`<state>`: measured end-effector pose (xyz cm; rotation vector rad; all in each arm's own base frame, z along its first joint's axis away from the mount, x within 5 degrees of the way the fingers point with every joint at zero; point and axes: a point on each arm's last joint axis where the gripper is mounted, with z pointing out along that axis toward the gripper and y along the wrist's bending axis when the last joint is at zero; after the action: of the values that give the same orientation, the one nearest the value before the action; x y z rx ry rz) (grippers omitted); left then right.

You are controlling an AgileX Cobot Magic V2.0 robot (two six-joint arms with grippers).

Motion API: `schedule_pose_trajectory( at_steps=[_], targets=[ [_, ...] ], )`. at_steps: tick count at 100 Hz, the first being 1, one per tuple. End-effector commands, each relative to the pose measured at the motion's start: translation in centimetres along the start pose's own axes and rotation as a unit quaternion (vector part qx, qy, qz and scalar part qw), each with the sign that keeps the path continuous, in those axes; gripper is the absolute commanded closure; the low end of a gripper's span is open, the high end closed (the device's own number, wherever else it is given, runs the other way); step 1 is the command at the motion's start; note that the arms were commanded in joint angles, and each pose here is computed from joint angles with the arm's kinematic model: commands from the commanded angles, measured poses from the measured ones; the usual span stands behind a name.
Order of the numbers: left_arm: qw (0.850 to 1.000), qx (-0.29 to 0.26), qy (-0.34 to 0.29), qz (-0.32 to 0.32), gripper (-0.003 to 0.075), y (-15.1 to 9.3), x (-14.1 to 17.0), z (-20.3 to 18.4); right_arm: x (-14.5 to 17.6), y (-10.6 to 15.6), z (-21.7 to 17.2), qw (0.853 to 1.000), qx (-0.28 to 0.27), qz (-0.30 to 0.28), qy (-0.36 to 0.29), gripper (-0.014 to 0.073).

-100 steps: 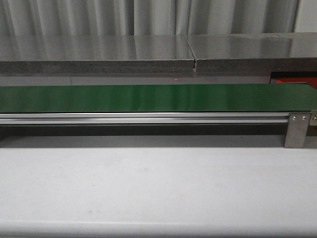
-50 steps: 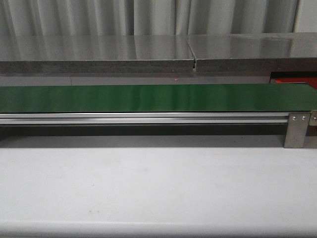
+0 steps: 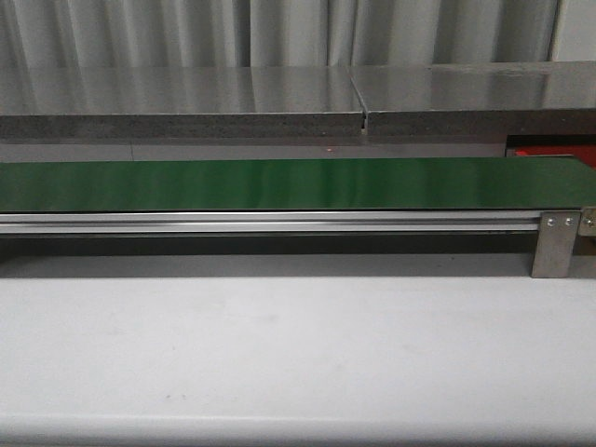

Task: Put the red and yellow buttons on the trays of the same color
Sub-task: 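Carry the red button with the right gripper into the red tray, release, then raise the right gripper away from the trays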

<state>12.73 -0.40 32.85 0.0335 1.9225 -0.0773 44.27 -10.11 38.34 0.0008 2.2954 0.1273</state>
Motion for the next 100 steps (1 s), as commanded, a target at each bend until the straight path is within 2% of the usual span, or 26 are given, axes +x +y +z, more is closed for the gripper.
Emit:
schedule_pose_trajectory(
  at_steps=[1, 24, 38, 48, 69, 100],
  targets=[
    [0.999, -0.004, -0.049, -0.004, 0.0739, 0.0, -1.4, -0.3, -2.5, 3.0, -5.8, 0.996, 0.029, -0.038, -0.070, 0.0104],
    [0.999, -0.004, -0.049, -0.004, 0.0739, 0.0, -1.4, -0.3, -2.8, 8.5, -11.1, 0.991, 0.019, -0.094, -0.097, 0.0104],
    [0.999, -0.004, -0.049, -0.004, 0.0739, 0.0, -1.4, -0.3, -1.3, 10.0, -13.4, 0.989, 0.017, -0.109, -0.101, 0.0104],
    [0.999, -0.004, -0.049, -0.004, 0.0739, 0.0, -1.4, -0.3, 0.5, 10.1, -14.4, 0.989, 0.020, -0.105, -0.107, 0.0104],
    [0.999, -0.004, -0.049, -0.004, 0.0739, 0.0, -1.4, -0.3, 7.0, 10.4, -16.9, 0.984, 0.032, -0.091, -0.150, 0.0104],
    [0.999, -0.004, -0.049, -0.004, 0.0739, 0.0, -1.4, -0.3, 19.1, 10.7, -19.8, 0.977, 0.045, -0.080, -0.193, 0.0104]
  ],
)
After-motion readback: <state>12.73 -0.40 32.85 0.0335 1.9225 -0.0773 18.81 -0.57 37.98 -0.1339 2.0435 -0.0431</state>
